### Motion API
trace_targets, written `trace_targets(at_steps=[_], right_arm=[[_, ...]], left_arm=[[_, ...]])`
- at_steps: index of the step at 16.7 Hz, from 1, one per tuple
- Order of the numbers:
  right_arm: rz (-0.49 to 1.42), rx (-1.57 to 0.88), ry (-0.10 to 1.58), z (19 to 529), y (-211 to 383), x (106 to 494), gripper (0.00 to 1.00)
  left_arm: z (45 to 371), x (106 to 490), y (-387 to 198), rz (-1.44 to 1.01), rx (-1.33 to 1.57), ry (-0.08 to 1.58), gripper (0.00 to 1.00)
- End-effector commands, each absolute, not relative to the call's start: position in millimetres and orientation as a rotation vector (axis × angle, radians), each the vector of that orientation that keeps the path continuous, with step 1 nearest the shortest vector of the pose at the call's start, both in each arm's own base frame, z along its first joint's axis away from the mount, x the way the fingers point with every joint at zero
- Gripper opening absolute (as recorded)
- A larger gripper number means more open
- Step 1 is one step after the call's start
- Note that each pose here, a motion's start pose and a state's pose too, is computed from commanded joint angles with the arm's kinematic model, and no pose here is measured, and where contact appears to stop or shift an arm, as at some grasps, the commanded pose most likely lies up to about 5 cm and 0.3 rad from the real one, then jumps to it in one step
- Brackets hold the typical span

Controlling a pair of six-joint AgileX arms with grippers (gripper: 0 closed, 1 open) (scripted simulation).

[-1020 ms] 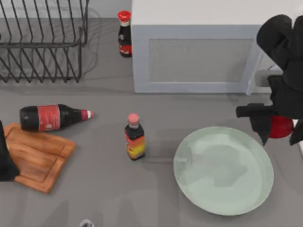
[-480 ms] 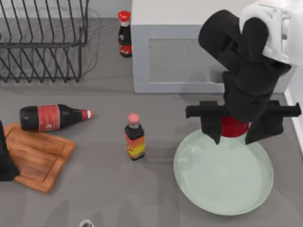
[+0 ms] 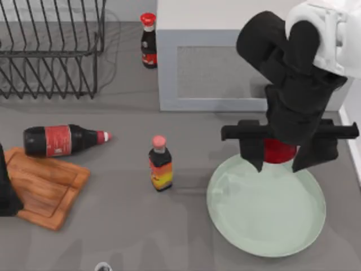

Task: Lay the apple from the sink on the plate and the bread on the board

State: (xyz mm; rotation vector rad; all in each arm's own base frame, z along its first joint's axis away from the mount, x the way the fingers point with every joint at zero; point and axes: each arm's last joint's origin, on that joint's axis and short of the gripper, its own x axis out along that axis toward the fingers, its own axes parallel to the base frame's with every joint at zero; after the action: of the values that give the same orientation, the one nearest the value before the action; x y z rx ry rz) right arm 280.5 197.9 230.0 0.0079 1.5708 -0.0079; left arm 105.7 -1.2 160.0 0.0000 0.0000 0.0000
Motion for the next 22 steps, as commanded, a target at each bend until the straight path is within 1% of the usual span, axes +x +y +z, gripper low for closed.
trace_targets(at_steps=[9, 10, 19, 22], right_arm=[[-0.008, 0.008, 1.571, 230, 198, 281, 0.98], [-0.008, 0.008, 1.571, 230, 198, 281, 1.0], [-0.009, 0.009, 1.571, 230, 197, 281, 1.0], [0.009, 0.027, 1.536, 232, 185, 277, 1.0]], left_arm=[[160, 106, -1, 0.0, 0.0, 0.0, 1.0], [160, 106, -1, 0.0, 0.0, 0.0, 1.0], [160, 106, -1, 0.0, 0.0, 0.0, 1.0], [160, 106, -1, 0.0, 0.0, 0.0, 1.0]])
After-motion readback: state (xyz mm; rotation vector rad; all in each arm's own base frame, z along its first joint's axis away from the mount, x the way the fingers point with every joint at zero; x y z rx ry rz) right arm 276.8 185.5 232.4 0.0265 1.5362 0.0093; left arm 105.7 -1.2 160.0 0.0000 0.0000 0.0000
